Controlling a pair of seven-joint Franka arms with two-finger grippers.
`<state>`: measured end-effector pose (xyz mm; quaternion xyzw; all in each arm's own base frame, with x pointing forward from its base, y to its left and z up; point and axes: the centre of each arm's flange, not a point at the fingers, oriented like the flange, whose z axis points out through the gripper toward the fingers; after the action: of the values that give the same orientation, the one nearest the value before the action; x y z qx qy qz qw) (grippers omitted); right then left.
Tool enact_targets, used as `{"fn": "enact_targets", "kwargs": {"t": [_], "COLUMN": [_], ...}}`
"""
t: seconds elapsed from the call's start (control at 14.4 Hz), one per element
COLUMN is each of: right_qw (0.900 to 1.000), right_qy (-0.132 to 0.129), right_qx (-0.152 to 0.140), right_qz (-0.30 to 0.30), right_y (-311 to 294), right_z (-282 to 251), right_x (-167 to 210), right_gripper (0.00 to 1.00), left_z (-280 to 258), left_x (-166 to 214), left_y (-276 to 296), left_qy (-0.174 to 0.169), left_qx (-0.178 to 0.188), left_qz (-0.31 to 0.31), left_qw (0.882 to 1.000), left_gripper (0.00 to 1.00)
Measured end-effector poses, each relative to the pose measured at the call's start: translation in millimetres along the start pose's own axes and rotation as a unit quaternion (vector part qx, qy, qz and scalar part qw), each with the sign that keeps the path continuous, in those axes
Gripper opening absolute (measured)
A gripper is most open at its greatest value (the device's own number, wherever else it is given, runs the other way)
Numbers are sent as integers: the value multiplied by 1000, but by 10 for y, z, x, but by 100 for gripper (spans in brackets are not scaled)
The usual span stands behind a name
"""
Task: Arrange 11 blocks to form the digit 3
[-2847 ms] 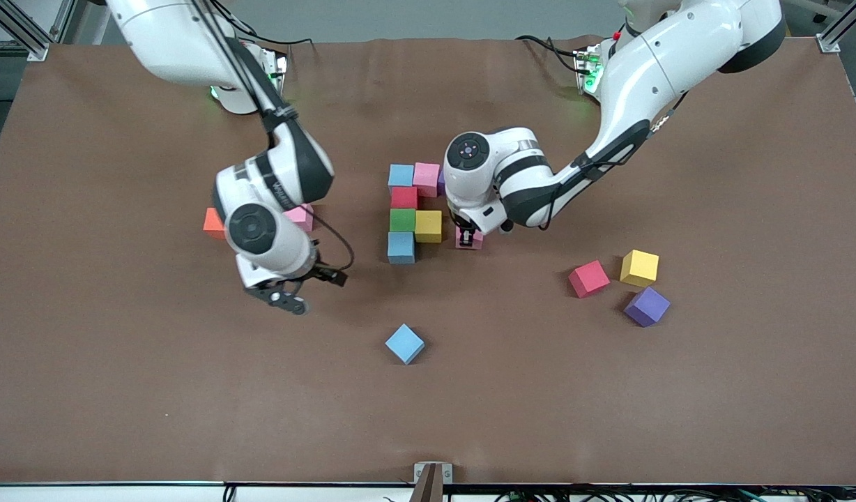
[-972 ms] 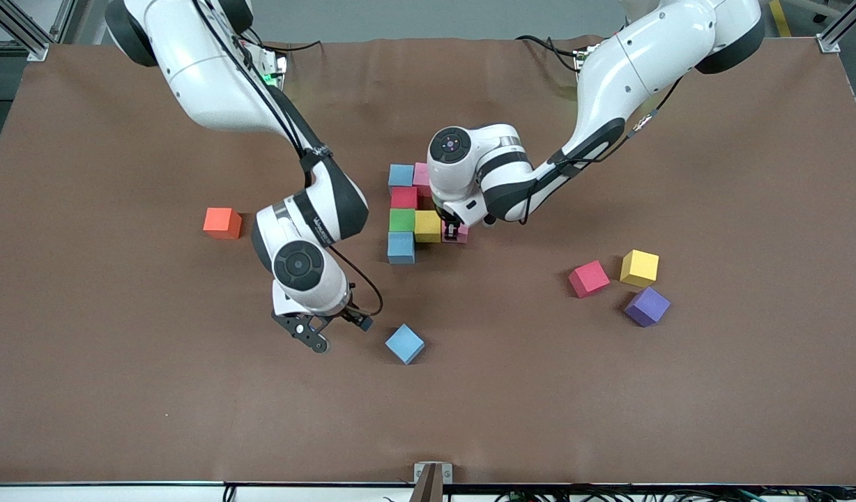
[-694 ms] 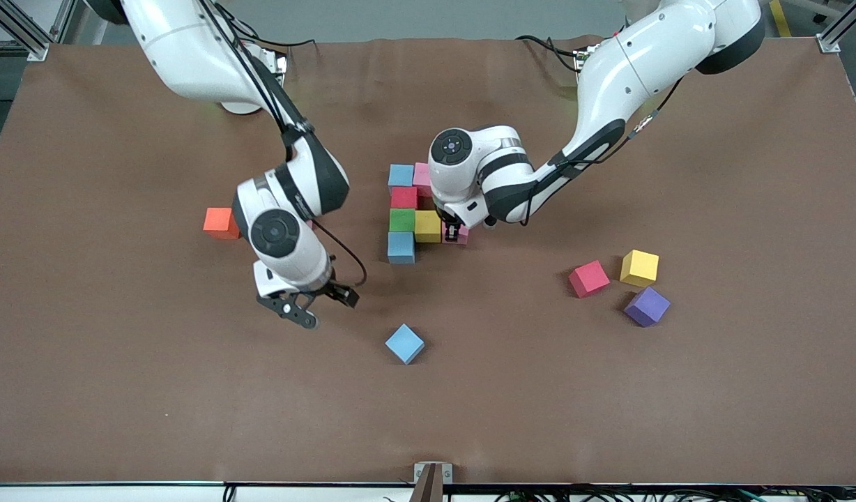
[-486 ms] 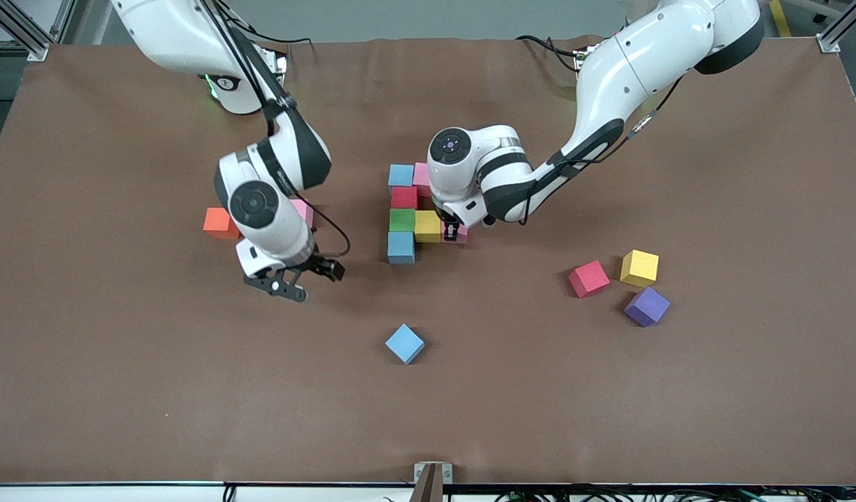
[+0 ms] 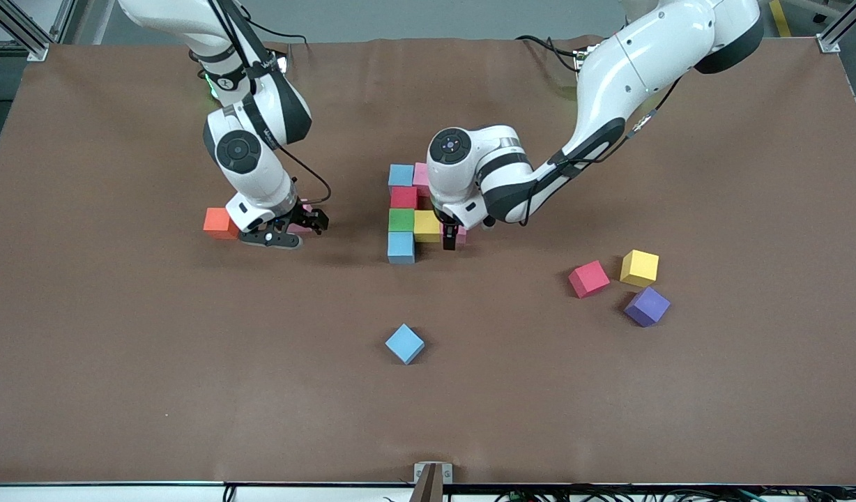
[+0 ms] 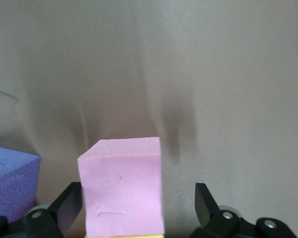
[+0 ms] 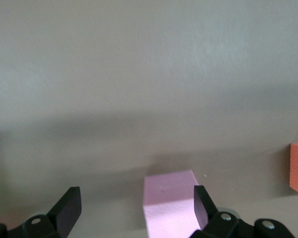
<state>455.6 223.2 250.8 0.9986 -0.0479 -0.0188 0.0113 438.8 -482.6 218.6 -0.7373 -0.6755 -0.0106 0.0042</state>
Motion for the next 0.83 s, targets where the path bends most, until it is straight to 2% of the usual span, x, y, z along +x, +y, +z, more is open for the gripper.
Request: {"fn": "enact_targets", "kwargs": {"t": [0.42, 0.62, 0.83], "right_qw": [1000, 1000, 999], "right_qy": [8, 8, 6], "right_qx": [4, 4, 2], "right_qz": [-21, -29, -34], "right_y": [156, 144, 151], "right_z": [313, 307, 308], "right_x": [-303, -333, -347], "right_gripper": [100, 100, 100], "left_z": [-568, -845, -1053], "left_x": [195, 590, 1205], "left_y": [81, 308, 693], "left_qy": [17, 19, 2], "left_qx": [16, 29, 29], "left_qz": [18, 70, 156], "left_qw": [1000, 997, 987], "left_gripper": [100, 100, 100]}}
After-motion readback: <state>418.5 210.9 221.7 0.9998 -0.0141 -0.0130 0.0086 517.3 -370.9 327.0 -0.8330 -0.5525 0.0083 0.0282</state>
